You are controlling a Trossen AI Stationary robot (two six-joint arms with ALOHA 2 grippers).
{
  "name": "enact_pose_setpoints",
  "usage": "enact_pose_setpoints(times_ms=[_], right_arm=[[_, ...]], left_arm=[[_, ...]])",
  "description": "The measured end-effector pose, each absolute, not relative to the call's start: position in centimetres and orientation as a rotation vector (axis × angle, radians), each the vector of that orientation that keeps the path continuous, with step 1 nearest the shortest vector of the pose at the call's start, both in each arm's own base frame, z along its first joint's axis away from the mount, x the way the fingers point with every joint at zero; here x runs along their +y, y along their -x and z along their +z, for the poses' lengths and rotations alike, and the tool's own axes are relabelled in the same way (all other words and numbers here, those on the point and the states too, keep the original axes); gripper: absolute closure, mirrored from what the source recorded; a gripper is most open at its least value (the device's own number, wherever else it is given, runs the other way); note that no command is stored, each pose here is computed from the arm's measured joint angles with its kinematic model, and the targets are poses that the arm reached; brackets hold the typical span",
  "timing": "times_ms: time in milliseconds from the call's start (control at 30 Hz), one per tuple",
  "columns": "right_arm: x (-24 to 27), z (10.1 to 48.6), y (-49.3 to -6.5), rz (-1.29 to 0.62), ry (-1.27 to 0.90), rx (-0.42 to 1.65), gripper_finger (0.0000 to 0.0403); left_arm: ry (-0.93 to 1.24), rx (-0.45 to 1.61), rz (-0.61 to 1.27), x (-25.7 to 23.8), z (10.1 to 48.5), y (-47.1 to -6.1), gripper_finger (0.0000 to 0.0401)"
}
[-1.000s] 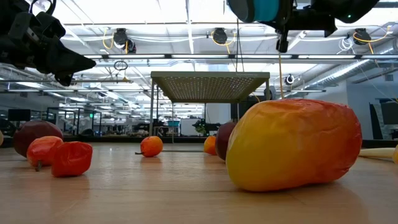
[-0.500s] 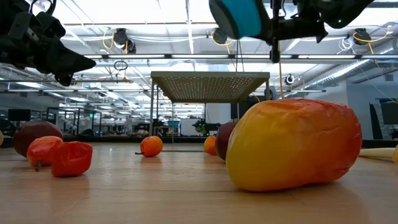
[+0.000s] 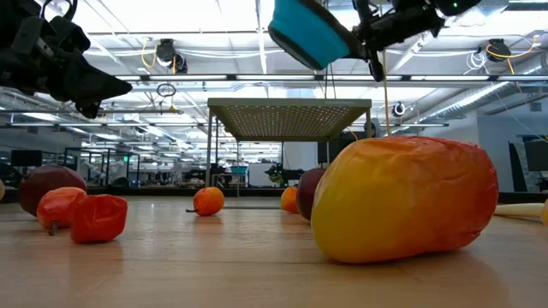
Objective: Pick & Place Fruit
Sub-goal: Put the blue strainer bowl on the shelf
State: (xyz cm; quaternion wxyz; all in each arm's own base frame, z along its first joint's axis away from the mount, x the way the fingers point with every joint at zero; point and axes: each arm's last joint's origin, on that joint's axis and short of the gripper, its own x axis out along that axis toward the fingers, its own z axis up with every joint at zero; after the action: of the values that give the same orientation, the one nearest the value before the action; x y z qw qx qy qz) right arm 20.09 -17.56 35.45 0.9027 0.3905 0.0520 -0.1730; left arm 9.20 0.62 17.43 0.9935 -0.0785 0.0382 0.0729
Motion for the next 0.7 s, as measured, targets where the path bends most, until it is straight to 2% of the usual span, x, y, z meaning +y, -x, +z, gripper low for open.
enact_pose_setpoints(times_ms=[700], right_arm=[[-18.8, 38.7, -24.0, -0.494, -0.807, 0.323, 0.0399]], left_arm=[[0.157, 0.077, 0.146, 0.6, 17.4, -9.2, 0.0391]])
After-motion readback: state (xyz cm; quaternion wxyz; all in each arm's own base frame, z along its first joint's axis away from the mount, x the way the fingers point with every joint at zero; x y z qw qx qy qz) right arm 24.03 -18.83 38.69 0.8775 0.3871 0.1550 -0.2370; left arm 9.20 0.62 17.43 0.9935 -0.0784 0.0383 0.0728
